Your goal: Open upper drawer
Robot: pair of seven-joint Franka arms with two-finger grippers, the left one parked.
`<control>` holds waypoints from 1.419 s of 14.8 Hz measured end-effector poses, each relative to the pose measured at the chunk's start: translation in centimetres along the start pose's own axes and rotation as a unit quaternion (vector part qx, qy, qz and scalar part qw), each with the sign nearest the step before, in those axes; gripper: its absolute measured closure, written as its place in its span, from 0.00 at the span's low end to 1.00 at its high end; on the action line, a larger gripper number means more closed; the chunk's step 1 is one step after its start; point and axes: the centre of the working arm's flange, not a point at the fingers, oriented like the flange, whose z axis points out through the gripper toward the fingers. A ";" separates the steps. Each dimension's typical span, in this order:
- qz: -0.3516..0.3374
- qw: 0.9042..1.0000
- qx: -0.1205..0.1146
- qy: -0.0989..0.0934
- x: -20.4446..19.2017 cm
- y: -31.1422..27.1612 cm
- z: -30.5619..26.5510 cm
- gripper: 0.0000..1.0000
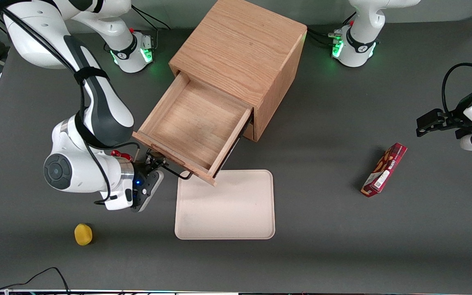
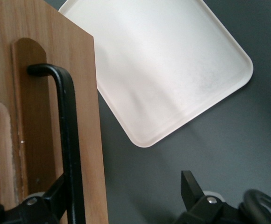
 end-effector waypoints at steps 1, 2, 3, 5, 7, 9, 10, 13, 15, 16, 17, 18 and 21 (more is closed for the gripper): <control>0.001 1.000 -0.001 0.000 0.0 0.1 -0.2 0.00; 0.001 1.000 -0.001 0.000 0.0 0.2 -0.6 0.00; 0.001 1.000 -0.001 0.000 0.0 0.2 -1.1 0.00; 0.002 1.000 -0.006 0.003 -0.1 0.5 -2.6 0.00; 0.004 1.000 -0.010 0.005 -0.3 0.8 -4.5 0.00; 0.002 1.000 -0.009 0.002 -0.4 0.6 -5.8 0.00; 0.001 1.000 -0.008 0.001 -0.4 0.4 -6.6 0.00; -0.001 1.000 -0.018 0.004 -0.9 -0.4 -9.9 0.00; 0.002 0.999 -0.033 0.012 -1.9 -1.2 -13.2 0.00; 0.008 0.999 -0.042 0.018 -2.5 -1.6 -15.0 0.00; 0.019 0.998 -0.051 0.025 -3.3 -2.0 -16.7 0.00; 0.033 0.997 -0.056 0.028 -4.3 -2.3 -18.4 0.00; 0.058 0.997 -0.056 0.020 -8.1 -2.9 -22.4 0.00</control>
